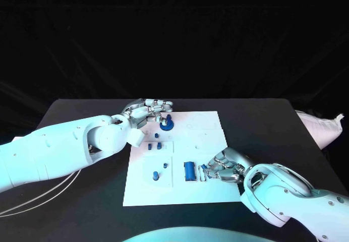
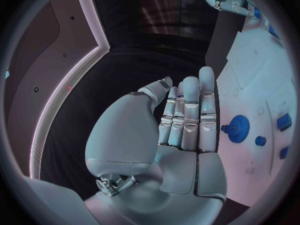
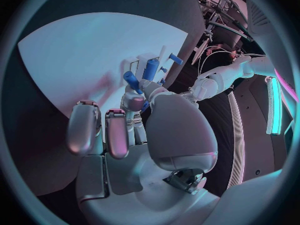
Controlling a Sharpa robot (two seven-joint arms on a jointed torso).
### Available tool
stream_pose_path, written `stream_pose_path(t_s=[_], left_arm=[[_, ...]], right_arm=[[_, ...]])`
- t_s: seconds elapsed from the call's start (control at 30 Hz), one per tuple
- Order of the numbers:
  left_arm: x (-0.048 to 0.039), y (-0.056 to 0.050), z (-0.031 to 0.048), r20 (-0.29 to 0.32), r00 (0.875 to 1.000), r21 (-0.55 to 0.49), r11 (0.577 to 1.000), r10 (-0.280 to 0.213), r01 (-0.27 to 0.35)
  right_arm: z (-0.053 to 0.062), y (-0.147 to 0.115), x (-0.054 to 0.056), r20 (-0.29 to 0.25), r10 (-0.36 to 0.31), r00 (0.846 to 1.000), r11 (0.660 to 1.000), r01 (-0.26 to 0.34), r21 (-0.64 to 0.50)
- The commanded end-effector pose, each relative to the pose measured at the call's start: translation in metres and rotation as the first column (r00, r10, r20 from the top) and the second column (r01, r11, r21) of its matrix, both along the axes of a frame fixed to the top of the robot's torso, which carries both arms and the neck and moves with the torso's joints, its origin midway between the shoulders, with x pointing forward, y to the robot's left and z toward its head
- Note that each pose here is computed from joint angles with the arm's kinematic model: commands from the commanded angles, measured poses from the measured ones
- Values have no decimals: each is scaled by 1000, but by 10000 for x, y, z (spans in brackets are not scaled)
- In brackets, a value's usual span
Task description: Assemble the parts on the task board
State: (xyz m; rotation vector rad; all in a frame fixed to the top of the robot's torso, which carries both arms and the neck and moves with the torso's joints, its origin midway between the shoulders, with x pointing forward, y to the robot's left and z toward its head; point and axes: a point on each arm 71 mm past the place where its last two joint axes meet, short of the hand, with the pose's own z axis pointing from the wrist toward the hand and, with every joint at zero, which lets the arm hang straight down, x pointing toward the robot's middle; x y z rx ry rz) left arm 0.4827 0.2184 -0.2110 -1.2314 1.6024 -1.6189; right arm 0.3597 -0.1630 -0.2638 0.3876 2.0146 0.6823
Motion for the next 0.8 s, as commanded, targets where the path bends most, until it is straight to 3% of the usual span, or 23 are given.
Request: stream_pose_path(t_s=[0.03, 0.33, 0.8], left_arm=[[-12, -36, 13, 6, 1000, -10, 1000, -27, 27], [-13, -38, 13, 5, 1000, -10, 1000, -28, 28], [-14, -41, 11, 3, 1000, -9, 1000, -30, 30]], right_arm=[[-56, 25, -8, -61, 15, 998, 1000, -16, -21], [-106, 57, 4, -86, 35, 996, 996, -42, -74], [-123, 75, 37, -55, 58, 997, 990, -64, -127]])
